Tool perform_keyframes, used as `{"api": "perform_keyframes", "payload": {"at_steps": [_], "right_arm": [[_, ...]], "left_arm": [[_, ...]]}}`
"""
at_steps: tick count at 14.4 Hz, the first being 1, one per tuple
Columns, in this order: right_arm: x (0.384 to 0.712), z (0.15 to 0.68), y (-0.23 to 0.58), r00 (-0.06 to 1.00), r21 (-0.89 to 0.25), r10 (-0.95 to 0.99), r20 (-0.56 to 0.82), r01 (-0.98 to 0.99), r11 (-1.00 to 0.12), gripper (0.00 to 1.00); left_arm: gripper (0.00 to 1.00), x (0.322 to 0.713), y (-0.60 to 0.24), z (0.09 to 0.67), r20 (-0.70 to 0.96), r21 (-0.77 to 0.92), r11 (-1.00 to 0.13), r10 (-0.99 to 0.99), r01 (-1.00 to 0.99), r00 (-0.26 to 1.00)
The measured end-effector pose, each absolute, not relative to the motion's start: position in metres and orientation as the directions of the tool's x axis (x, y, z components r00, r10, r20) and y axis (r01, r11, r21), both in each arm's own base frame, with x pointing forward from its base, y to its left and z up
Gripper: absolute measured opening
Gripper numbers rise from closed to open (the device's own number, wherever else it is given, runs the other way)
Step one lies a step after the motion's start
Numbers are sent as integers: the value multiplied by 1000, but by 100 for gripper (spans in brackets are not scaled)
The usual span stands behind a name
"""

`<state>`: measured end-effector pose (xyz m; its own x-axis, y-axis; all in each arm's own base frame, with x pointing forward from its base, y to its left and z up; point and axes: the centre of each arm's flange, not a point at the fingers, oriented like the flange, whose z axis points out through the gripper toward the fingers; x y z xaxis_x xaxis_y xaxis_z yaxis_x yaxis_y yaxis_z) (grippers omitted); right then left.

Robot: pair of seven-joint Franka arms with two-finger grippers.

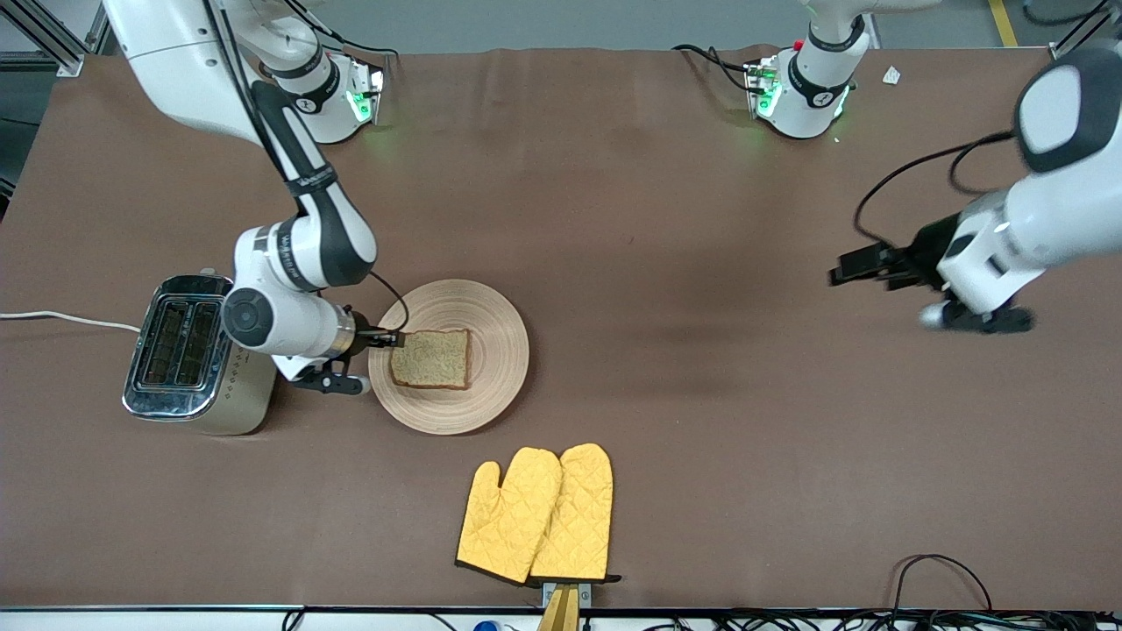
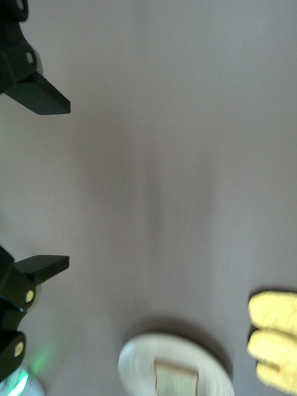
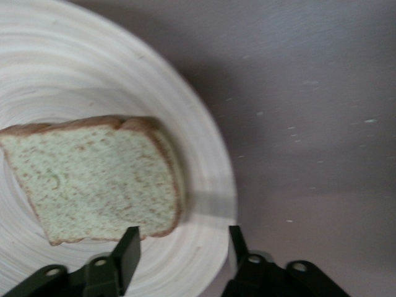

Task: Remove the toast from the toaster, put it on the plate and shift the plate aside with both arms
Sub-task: 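Release the bread and withdraw the right gripper while the left gripper reaches the plate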

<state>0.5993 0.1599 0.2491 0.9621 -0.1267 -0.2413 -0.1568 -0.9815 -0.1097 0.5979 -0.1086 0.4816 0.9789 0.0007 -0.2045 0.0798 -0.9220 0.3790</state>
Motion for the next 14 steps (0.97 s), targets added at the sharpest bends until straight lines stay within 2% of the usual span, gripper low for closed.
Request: {"api": "perform_keyframes", "payload": {"at_steps": [1,3,5,7,10,14], "right_arm": [[606,261,148,961,-94,-125,-245,-152,-984,82],[625,299,120,971,2,-98,-216,-100,-995,100],[640,352,94,981,69,-100,-164,-89,-994,100],[649,417,59,981,75,-148,-123,-139,-987,100],[641,510,1,977,64,-168,-130,-161,-985,100],[623,591,-70,979,9,-199,-50,-198,-980,100]], "left_arm": [[100,606,-120,457,-243,440,-891,8,117,970],[100,619,-156,413,-290,524,-832,26,182,957],[100,623,-206,377,-325,566,-789,53,239,944],[100,618,-269,339,-335,596,-763,48,250,941],[100,606,-373,281,-308,632,-738,40,236,950],[100,590,-451,214,-271,669,-705,60,233,961]]}}
